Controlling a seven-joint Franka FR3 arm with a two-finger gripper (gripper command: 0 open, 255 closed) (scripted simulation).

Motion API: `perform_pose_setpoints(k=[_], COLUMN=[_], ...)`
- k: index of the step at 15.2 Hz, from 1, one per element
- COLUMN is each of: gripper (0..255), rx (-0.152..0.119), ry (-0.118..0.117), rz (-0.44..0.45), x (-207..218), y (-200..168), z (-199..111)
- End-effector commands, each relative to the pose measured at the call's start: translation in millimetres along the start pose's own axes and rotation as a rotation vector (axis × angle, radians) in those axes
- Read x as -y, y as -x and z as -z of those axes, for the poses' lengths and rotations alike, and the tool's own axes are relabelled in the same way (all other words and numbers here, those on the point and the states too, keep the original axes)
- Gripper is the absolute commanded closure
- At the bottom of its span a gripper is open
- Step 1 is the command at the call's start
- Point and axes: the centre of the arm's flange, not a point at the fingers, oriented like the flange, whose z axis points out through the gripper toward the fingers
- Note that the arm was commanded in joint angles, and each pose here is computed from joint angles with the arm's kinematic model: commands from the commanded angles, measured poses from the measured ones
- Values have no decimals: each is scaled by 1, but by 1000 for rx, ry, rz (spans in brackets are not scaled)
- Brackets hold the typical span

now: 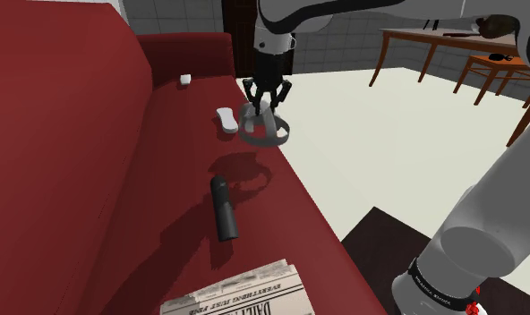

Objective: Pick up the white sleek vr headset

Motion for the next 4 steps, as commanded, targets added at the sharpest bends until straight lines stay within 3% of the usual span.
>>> perform_pose_setpoints(k=[1, 4], gripper=[255, 255], rx=[-1, -1], ry=[0, 0], rz=[0, 0], x=[1, 1], y=[-1, -1], z=[12, 18])
